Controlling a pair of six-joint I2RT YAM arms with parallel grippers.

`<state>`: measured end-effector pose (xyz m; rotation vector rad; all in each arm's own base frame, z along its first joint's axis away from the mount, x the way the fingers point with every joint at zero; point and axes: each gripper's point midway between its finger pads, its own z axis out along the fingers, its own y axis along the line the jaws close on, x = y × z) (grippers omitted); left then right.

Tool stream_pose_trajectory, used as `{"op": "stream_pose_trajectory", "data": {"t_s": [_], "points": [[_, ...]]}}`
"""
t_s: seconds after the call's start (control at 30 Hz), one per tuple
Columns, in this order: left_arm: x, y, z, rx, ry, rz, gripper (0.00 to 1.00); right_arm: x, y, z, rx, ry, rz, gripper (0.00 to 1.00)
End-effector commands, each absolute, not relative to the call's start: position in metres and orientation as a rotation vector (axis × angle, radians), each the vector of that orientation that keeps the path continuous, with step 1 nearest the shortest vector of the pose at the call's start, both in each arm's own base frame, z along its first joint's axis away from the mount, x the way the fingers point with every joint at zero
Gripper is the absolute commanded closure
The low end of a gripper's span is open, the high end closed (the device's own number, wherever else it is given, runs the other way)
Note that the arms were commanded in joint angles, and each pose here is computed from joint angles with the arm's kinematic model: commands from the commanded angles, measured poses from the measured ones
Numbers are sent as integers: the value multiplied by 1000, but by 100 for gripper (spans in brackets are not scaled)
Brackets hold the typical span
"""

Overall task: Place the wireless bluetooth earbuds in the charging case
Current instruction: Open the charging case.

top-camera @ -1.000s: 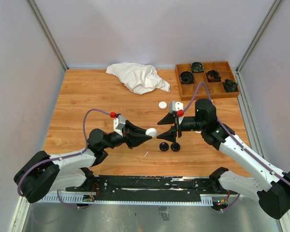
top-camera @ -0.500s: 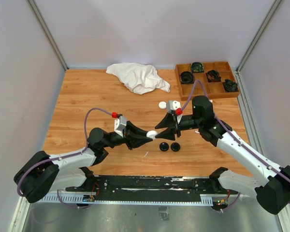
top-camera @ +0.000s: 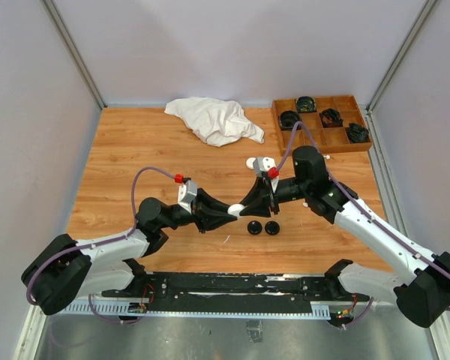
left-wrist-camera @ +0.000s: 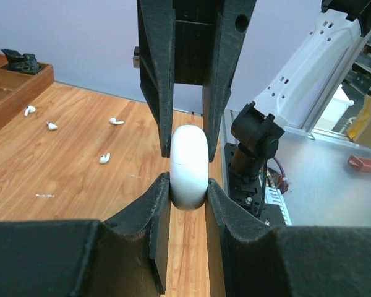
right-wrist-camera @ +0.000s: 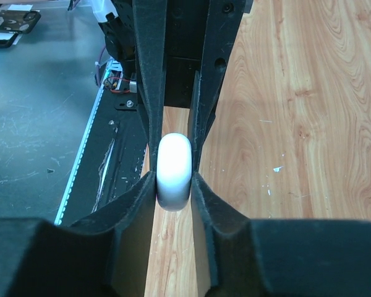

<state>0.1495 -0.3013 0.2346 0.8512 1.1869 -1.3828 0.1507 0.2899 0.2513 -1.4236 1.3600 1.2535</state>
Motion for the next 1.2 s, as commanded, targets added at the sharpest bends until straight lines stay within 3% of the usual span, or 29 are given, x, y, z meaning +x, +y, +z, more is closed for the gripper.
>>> {"op": "stream_pose_trajectory", "data": {"t_s": [0.0, 0.23, 0.57, 0.97, 1.17], "points": [[149, -302, 247, 889, 1140, -1365, 77, 144, 291, 266, -1470, 1310, 1252, 74], [151, -303, 234, 931, 1201, -1335, 60, 143, 289, 260, -1525, 1368, 1174, 81], [151, -303, 230, 966, 1216, -1315, 53, 144, 292, 251, -1600, 1450, 1049, 83], [150, -304, 233, 967, 1209, -1316, 60, 147, 296, 252, -1612, 1459, 970, 82], [150, -305, 233, 970, 1210, -1315, 77, 148, 298, 254, -1601, 1459, 965, 82]]}}
